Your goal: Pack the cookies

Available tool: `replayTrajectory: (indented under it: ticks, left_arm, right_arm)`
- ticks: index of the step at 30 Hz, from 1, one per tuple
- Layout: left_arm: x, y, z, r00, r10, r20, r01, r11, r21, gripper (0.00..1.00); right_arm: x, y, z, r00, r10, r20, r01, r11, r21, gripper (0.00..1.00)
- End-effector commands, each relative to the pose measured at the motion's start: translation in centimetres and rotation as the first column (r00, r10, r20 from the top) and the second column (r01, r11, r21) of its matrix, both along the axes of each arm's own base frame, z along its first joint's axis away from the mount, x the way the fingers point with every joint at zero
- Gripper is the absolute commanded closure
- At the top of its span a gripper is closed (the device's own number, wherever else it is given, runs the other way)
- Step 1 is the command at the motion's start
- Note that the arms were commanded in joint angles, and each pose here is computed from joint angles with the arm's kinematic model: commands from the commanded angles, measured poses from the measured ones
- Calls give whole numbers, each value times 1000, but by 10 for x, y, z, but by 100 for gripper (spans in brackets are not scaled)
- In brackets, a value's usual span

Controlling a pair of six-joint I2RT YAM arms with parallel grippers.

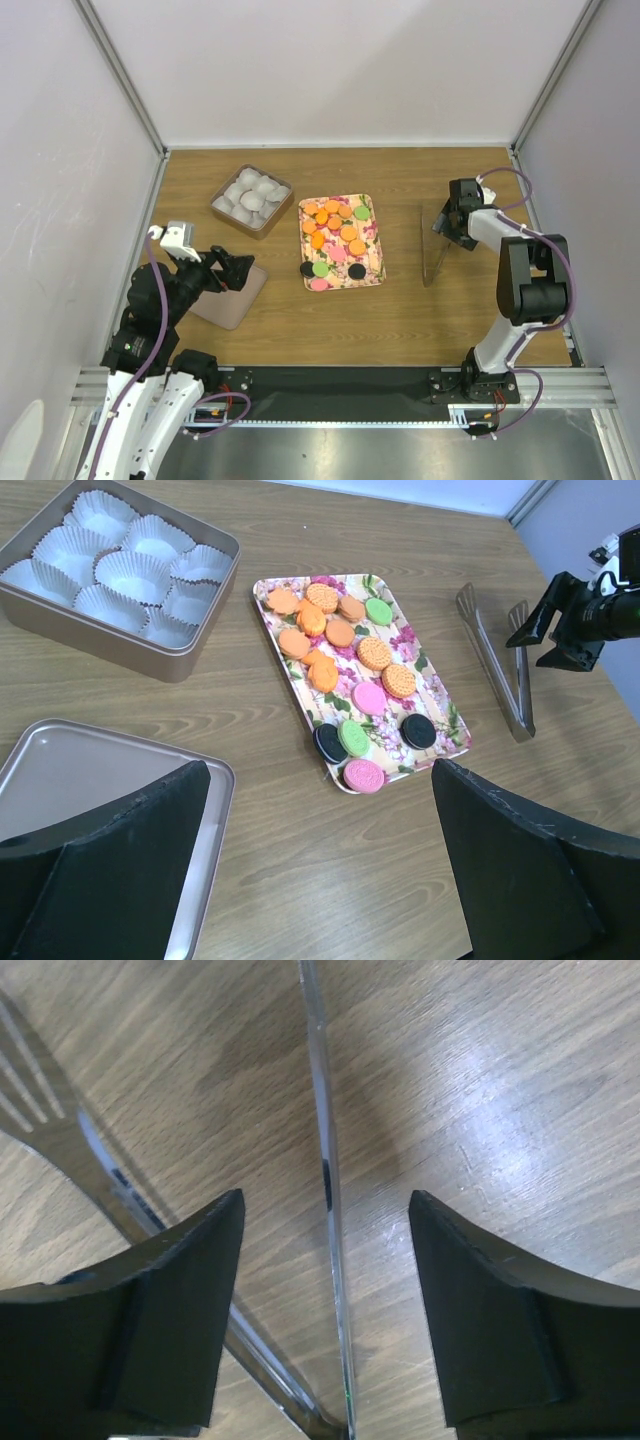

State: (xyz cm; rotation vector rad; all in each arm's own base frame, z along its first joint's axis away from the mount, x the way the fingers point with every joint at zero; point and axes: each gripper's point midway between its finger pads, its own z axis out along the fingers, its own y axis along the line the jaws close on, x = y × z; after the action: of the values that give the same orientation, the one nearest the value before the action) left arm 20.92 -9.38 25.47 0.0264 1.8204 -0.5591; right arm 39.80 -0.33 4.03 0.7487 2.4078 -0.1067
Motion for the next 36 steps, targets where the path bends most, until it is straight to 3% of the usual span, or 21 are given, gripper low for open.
replayTrajectory:
  ticks: [1,12,16,23,36]
  left_arm:
    - [4,-2,1,1000,-7,10,7,1000,-2,0]
    - [6,-1,-1,1000,1,-3,-1,1000,3,0]
    - [7,0,-2,1000,4,-5,-4,1000,4,0]
    - [8,-1,-4,1000,4,-14,-4,1000,6,0]
    - [7,-3,-3,1000,-9,-10,9,1000,1,0]
  right_arm:
    - [13,-6,6,998,-32,45,33,999,-19,30]
    - [16,-6,-5,1000,-5,15,6,999,-39,53]
    - [17,-6,-3,1000,-2,17,2,999,-49,75]
    - [17,-6,3,1000,6,26,-5,999,-48,99]
    - [18,-1,51,992,34,126,-31,999,-24,100]
